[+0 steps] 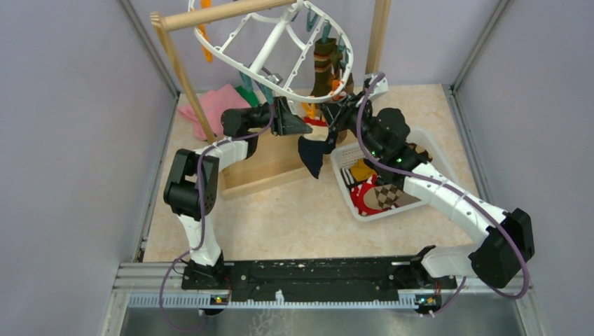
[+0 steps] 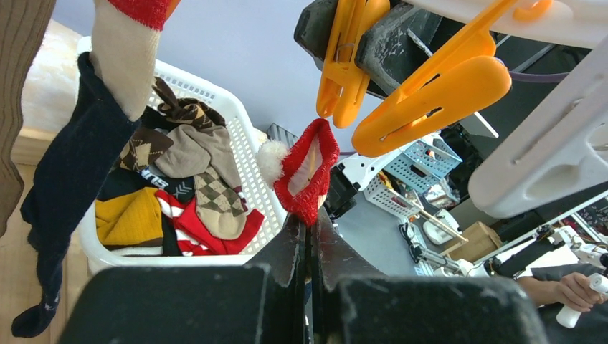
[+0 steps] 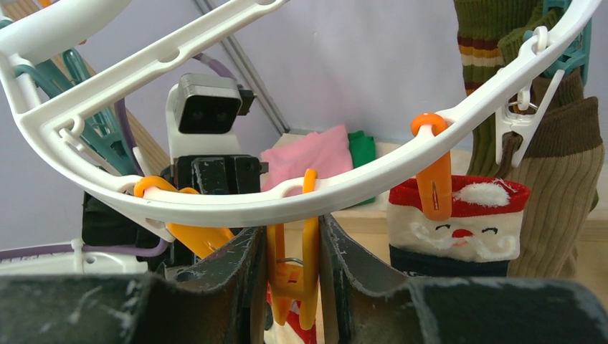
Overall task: Clip the socks to the hanger
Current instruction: Clamp the sock onto the hanger.
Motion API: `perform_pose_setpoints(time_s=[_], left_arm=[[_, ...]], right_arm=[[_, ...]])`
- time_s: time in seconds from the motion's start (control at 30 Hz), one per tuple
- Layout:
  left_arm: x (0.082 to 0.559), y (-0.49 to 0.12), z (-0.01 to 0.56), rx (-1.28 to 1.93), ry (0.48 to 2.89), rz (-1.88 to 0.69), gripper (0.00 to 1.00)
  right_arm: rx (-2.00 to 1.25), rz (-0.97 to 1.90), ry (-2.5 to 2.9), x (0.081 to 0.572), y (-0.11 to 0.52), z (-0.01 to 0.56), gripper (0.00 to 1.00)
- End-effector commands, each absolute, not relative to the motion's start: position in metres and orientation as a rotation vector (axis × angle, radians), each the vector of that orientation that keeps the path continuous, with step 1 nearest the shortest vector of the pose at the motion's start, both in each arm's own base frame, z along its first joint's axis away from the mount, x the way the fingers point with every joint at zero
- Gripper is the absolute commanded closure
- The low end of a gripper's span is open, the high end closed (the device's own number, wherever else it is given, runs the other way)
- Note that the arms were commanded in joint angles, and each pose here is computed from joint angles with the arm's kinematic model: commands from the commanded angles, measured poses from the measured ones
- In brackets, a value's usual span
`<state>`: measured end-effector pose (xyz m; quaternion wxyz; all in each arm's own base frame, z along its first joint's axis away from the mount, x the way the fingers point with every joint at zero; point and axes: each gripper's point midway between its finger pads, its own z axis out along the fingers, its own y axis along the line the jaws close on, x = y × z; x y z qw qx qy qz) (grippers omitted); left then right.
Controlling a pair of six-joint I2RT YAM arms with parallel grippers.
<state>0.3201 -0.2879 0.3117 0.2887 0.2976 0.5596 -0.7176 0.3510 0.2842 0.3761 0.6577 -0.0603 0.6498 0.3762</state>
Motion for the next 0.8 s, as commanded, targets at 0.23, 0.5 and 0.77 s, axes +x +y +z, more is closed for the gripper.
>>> perform_pose_setpoints(time_s=[0.23, 0.5, 0.77], left_arm=[[0.288, -0.276, 0.341, 1.016, 1.199, -1.74, 1.0], [0.288, -0.277, 0.348, 1.014, 1.181, -1.739, 1.0], [0.29, -0.278, 0.353, 1.002, 1.168, -1.747, 1.0]], right_arm=[[-0.114, 0.863, 1.356, 0.346, 0.267, 0.41, 0.91], [-0.122, 0.876, 1.36, 0.346, 0.27, 0.407, 0.91], [-0.127, 0.913, 1.359, 0.345, 0.276, 0.405, 0.91]])
